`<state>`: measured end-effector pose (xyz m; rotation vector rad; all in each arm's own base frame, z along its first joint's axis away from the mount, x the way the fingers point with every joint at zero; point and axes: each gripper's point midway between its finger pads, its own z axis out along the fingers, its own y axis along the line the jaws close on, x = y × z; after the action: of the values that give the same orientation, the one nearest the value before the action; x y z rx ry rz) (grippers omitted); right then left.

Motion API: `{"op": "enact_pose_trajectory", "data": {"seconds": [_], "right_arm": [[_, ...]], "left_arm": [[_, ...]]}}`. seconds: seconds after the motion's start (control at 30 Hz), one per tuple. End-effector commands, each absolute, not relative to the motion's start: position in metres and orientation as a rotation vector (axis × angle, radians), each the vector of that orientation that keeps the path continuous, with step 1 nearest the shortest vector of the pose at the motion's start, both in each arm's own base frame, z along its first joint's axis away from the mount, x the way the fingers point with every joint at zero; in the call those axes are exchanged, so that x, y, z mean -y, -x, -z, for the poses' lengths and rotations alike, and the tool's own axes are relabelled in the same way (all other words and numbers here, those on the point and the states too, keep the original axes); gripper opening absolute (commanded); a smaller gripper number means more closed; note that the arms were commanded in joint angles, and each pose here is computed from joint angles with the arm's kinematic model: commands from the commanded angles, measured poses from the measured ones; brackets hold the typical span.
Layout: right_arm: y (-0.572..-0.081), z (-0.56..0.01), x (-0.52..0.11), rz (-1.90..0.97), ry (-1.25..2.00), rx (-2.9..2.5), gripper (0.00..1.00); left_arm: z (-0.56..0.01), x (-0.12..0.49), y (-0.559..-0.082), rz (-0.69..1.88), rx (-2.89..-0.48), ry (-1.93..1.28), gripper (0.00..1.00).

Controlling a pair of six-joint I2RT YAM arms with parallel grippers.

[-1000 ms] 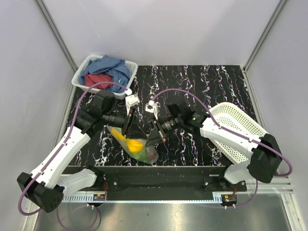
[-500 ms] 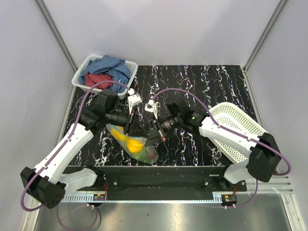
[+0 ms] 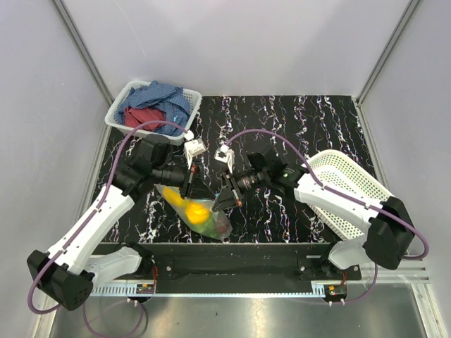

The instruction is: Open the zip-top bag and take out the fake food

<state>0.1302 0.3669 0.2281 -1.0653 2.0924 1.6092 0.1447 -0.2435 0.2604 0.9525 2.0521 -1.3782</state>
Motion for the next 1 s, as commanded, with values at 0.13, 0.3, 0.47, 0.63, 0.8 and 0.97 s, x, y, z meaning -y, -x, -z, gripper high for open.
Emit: {"op": "enact_pose_trajectory", "data": {"seconds": [0.13,0.3,0.47,0.63,0.8,0.97], "right_arm": [[-0.174,-0.239,-0.340,-1.419,0.789,-2.049,0.00],[-0.205,-0.230,-0.309,-1.276,0.645,-2.082,0.00],[-0.238,-0.219,-0.277,-1.080,0.510,-2.112,0.00],[-0.276,-0.209,-0.256,-0.914,0.372,-2.144,0.00],[-0.305,-0.215,-0.253,-0.832,0.319,-2.133,0.00],[-0.323,-0.218,-0.259,-0.803,0.337,-2.124,0.00]], "left_arm": [[-0.262,0.229,-0.150,1.225,-2.083,-0.825,0.00],[-0.251,0.211,-0.160,1.062,-2.179,-0.695,0.00],[-0.238,0.185,-0.159,0.895,-2.302,-0.549,0.00],[-0.230,0.161,-0.152,0.779,-2.378,-0.404,0.00],[-0.232,0.154,-0.133,0.809,-2.383,-0.365,0.00],[-0.243,0.162,-0.110,0.954,-2.364,-0.377,0.00]]}}
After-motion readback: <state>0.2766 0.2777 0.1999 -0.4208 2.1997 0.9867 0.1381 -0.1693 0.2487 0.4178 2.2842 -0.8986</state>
